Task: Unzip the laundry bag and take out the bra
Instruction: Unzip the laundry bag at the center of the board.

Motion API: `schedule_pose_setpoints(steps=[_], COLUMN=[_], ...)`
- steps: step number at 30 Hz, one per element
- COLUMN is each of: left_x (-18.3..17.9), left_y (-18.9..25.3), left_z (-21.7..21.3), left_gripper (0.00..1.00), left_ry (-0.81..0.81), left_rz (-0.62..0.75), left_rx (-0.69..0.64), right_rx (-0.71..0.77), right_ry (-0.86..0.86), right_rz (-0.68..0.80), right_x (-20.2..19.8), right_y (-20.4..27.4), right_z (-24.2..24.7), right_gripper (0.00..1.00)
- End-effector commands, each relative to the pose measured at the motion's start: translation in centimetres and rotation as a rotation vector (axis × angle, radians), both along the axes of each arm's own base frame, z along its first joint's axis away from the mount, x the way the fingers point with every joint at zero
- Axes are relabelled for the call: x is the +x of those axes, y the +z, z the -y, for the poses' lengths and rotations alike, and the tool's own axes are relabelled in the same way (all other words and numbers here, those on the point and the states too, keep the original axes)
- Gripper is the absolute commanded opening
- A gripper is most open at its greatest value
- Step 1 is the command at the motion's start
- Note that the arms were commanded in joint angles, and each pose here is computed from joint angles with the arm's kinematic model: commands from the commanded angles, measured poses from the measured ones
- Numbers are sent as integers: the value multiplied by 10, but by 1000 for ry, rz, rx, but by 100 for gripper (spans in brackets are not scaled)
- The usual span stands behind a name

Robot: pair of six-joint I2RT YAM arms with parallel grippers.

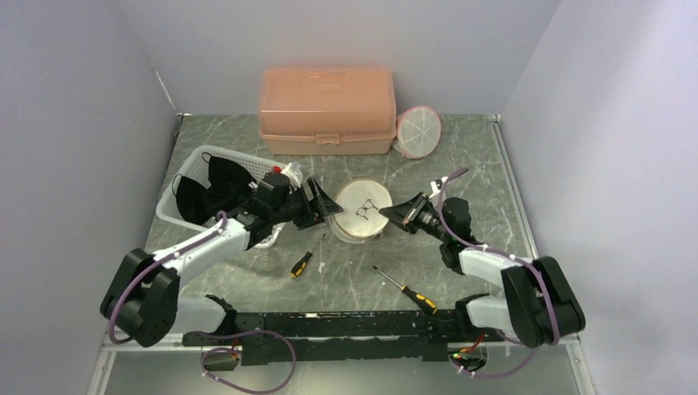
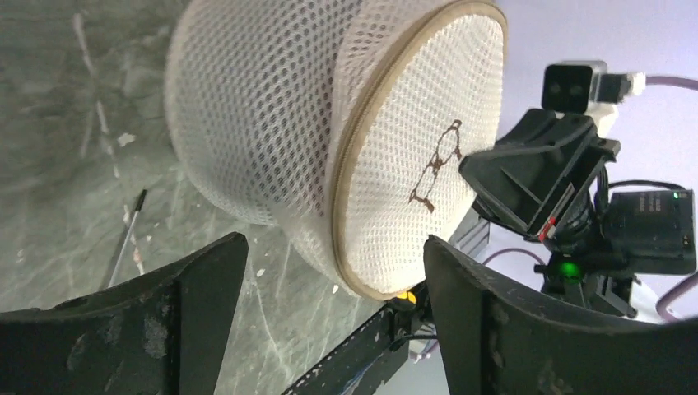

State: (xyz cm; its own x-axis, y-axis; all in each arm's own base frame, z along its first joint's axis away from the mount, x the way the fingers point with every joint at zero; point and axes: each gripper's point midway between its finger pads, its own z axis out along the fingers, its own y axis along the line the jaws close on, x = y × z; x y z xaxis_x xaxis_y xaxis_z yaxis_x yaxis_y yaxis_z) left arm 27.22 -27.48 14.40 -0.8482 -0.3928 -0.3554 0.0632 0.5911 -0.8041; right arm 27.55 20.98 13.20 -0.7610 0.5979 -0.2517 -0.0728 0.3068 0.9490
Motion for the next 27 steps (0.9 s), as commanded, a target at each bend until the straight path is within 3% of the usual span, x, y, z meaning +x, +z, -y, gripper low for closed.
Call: schedule_pose_setpoints(steps=[1,5,9,17,27], left_x=[1,-18,-43,-59,-58], left_y=[18,31,46,33,12], left_z=[-23,-29,-7,25,68], left_gripper=[84,80,76,70,64], left_ry=[77,126,130,192,130], left_rz=[54,74,109,16,-9], left_rx=[91,123,120,30,3], right_rx=[-70,-84,-73,-73,-89], right_ry=[-50,-142,-211,-375,-358], right_rz=[17,-30,-72,-163,-229], right_x=[2,1,0,-6,-21], right_y=[6,8,12,10,6], right_z=[8,14,13,13,9], right_gripper=[0,0,0,0,0])
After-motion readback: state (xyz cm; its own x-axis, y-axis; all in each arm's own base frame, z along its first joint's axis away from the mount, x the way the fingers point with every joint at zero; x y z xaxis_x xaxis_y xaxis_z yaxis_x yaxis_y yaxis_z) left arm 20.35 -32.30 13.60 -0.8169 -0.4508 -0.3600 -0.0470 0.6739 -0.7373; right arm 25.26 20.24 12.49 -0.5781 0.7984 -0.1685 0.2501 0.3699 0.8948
